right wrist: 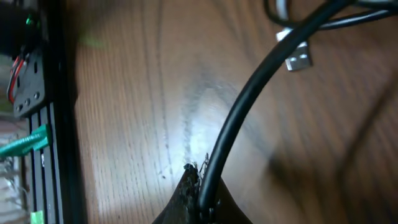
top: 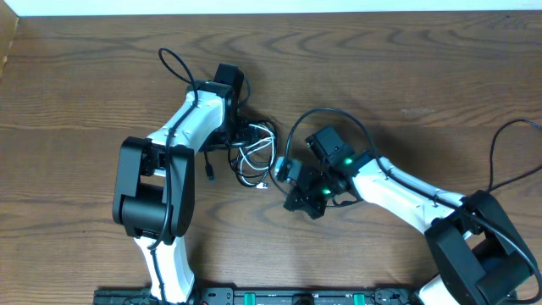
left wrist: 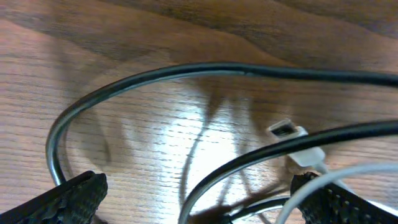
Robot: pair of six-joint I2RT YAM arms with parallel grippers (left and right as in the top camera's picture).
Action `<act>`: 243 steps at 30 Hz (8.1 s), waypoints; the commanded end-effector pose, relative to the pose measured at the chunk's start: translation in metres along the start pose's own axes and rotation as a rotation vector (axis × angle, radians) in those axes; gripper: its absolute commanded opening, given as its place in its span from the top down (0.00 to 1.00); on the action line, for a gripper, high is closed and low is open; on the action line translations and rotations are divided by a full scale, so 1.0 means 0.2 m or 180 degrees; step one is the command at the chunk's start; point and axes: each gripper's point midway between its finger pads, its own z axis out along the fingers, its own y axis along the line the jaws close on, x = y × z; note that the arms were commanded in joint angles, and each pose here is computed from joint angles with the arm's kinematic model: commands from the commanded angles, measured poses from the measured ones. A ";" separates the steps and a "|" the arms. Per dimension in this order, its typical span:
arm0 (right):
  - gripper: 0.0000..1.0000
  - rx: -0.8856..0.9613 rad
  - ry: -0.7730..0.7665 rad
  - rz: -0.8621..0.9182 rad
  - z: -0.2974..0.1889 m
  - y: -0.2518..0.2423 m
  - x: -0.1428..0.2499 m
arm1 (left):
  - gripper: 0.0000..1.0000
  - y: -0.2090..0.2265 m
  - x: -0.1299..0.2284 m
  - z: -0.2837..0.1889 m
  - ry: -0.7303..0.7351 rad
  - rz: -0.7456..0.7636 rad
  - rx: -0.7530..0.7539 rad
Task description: Untangle cables
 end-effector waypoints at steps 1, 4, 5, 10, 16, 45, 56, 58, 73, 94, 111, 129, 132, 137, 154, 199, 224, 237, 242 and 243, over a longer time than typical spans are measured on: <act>0.99 0.0113 -0.0219 0.0292 -0.12 -0.04 -0.06 | 0.00 0.02 0.00 0.00 0.0006 0.0034 -0.0067; 0.99 0.0220 -0.0375 0.0392 -0.21 -0.09 -0.09 | 0.00 0.03 0.01 0.00 0.0027 0.0035 -0.0074; 0.99 0.0263 -0.0434 0.0409 -0.26 -0.10 -0.10 | 0.00 0.03 0.01 0.00 0.0030 0.0034 -0.0075; 0.99 0.0517 -0.0712 0.0518 -0.48 -0.15 -0.12 | 0.00 0.03 0.02 0.00 0.0037 0.0034 -0.0079; 0.99 0.0827 -0.1068 0.0594 -0.75 -0.17 -0.12 | 0.00 0.03 0.02 0.00 0.0037 0.0034 -0.0079; 0.99 0.2094 -0.2401 0.0759 -1.60 -0.11 -0.01 | 0.00 0.06 0.05 0.03 0.0091 0.0031 -0.0175; 0.44 0.1807 -0.2278 0.0975 -1.51 -0.12 0.03 | 0.22 0.05 0.02 0.00 0.0001 0.0030 -0.0140; 0.05 0.1747 -0.2222 0.1070 -1.48 -0.13 0.04 | 0.22 0.04 -0.02 -0.06 -0.0097 0.0031 -0.0108; 0.01 0.1499 -0.1990 0.1424 -1.36 -0.23 0.10 | 0.09 0.00 -0.07 -0.76 -0.1190 0.0035 0.0250; 0.01 0.1504 -0.1981 0.1404 -1.36 -0.23 0.11 | 0.08 0.13 0.33 -0.76 -0.0344 0.0029 -0.0027; 0.01 0.1543 -0.1988 0.1324 -1.37 -0.24 0.10 | 0.06 0.03 0.78 -0.81 0.0920 -0.0141 0.0491; 0.01 0.1082 -0.2109 0.0614 -1.34 -0.08 -0.02 | 0.02 -0.28 0.76 -0.91 0.1000 0.0107 0.1722; 0.01 0.0849 -0.2082 0.0310 -1.28 0.01 -0.08 | 0.02 -0.26 0.73 -0.88 0.0910 0.0150 0.1620; 0.01 0.0554 -0.1935 -0.0123 -1.13 0.12 -0.21 | 0.02 -0.20 0.70 -0.82 0.0705 0.0407 0.1218; 0.01 0.0198 -0.1670 -0.0147 -0.71 0.04 -0.47 | 0.02 -0.31 0.77 -0.79 0.0567 0.1353 0.1016; 0.18 -0.0009 -0.0393 0.0210 -0.42 0.16 -0.04 | 0.02 0.18 0.38 -0.75 -0.0277 -0.0230 -0.0411; 0.27 0.0585 0.0087 -0.0309 -0.13 0.15 0.11 | 0.02 0.32 0.31 -0.76 -0.0400 -0.0501 -0.0544; 0.62 0.0448 0.0119 -0.0124 0.00 0.10 0.17 | 0.02 0.32 0.31 -0.76 -0.0396 -0.0501 -0.0534; 0.99 0.0440 0.0010 -0.0191 0.00 0.10 0.13 | 0.02 0.32 0.31 -0.76 -0.0397 -0.0500 -0.0535; 0.99 0.0445 -0.0011 -0.0206 0.00 0.10 0.12 | 0.02 0.32 0.31 -0.76 -0.0397 -0.0501 -0.0535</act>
